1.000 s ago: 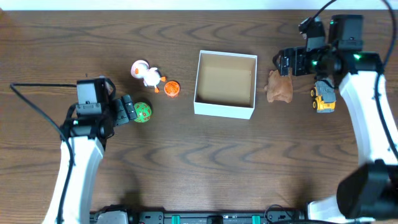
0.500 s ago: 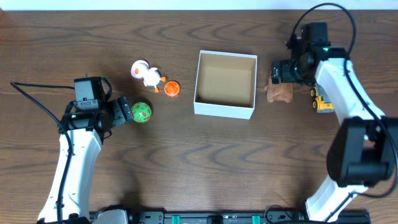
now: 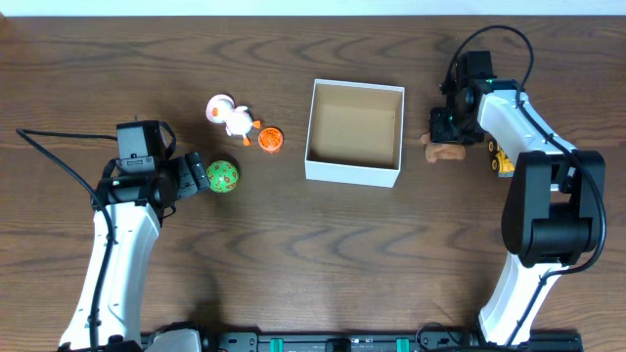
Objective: Pack container
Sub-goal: 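Move the right gripper to the brown plush hamster and grasp it, then carry the hamster into the white box and open the right gripper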
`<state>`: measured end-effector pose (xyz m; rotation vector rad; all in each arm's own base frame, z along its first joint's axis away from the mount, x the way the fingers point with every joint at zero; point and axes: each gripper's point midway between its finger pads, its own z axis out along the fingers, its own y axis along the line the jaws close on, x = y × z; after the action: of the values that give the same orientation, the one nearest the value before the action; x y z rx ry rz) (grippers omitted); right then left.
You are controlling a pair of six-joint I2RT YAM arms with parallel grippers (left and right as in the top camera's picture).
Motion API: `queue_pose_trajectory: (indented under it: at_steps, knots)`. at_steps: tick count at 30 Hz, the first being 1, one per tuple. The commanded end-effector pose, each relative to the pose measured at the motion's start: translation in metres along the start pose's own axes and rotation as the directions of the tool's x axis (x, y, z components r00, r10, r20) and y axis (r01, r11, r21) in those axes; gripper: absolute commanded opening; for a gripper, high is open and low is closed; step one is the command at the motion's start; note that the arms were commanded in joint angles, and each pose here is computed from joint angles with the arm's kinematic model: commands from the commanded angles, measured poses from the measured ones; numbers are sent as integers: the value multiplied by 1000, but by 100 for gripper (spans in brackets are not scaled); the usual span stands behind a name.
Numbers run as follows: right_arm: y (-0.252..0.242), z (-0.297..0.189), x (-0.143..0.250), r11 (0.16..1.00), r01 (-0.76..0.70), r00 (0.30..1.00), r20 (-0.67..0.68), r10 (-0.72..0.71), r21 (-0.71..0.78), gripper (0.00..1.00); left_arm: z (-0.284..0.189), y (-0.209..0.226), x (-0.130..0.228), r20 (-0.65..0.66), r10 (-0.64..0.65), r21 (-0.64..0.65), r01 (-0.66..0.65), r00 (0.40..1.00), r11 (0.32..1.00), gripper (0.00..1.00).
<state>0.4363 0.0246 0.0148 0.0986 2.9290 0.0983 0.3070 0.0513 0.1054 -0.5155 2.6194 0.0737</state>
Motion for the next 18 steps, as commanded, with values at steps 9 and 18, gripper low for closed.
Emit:
queue_pose_trajectory:
  at_steps: [9,18]
  knots:
    - [58,-144,-47,993,107,955,283,-90,-44,1,-3,0,-7,13,-10,0,10,1000,1000,98]
    - [158,-223,-32,976,181,884,455,-106,-124,1,-3,0,-7,13,-10,0,10,1000,1000,98]
